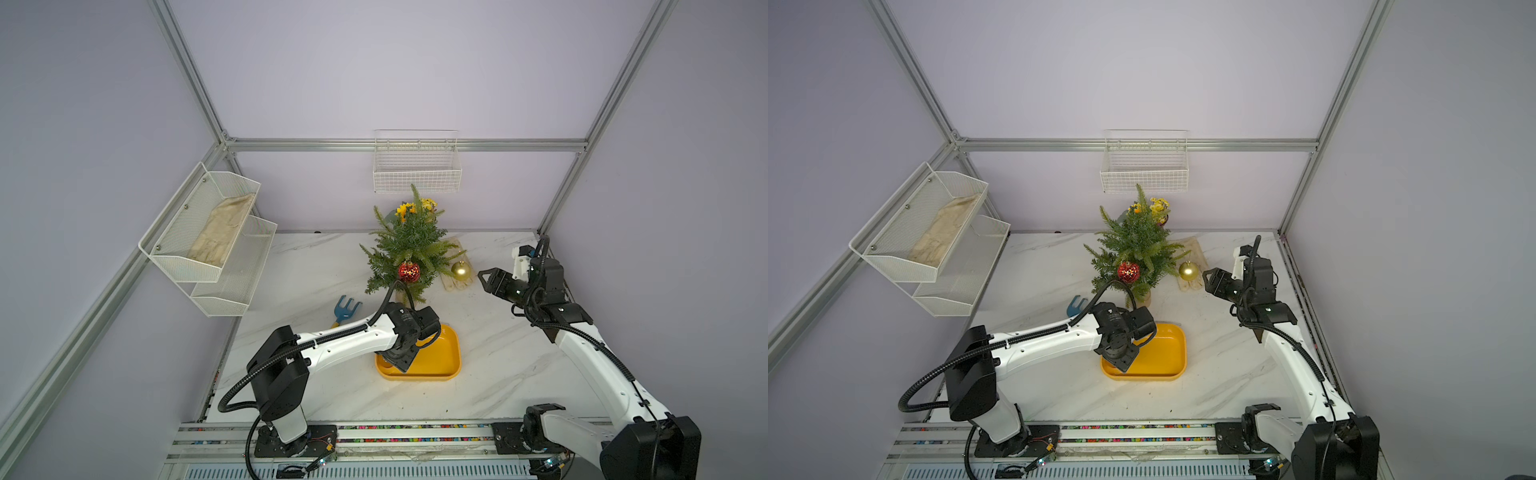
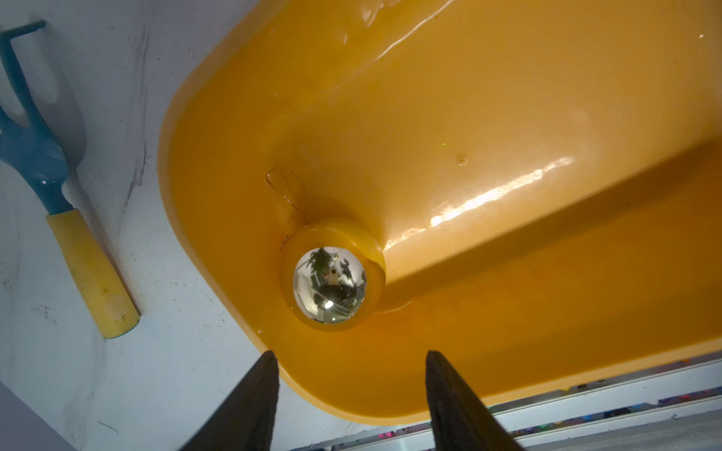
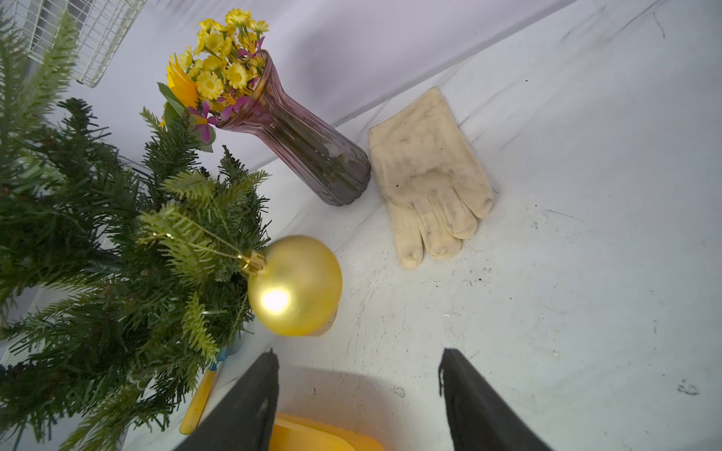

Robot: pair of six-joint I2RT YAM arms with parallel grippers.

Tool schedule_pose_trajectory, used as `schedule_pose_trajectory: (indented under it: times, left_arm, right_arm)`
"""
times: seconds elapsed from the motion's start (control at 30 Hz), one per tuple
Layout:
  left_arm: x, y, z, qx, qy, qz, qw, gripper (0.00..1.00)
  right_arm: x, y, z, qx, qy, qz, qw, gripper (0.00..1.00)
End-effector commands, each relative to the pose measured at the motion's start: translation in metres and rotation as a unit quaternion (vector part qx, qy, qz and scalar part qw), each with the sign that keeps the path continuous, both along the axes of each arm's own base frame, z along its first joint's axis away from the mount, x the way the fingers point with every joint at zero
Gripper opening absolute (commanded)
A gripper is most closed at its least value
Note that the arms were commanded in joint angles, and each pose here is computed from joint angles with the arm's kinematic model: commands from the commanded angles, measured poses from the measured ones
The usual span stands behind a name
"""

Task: Decorate the small christmas tree with ornaments
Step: Pick up an ornament from the container.

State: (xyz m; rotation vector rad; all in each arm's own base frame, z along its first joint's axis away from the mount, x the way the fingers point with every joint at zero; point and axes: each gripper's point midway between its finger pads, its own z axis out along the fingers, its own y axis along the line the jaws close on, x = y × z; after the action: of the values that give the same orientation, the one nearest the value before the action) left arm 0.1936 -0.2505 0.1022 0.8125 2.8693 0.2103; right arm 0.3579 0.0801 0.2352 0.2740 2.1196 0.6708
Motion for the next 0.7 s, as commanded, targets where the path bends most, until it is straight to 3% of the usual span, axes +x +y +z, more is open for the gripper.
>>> schedule_pose_trajectory:
  times: [0.0,0.17,0.67]
  left_arm:
    - [0.007,-0.006,0.019,0.012,-0.007,-0.004,1.000,0.61]
    - [0.014,-0.007,0.009,0.036,0.000,-0.016,0.999,0.61]
    - [0.022,-0.010,-0.024,-0.002,0.028,0.004,1.000,0.58]
  right_arm:
    - [0.003,0.001,0.003,-0.001,-0.017,0.013,1.000,0.68]
    - [0.005,0.000,0.005,0.000,-0.020,0.015,1.000,0.68]
    - [0.005,-0.002,0.004,-0.001,-0.020,0.012,1.000,0.68]
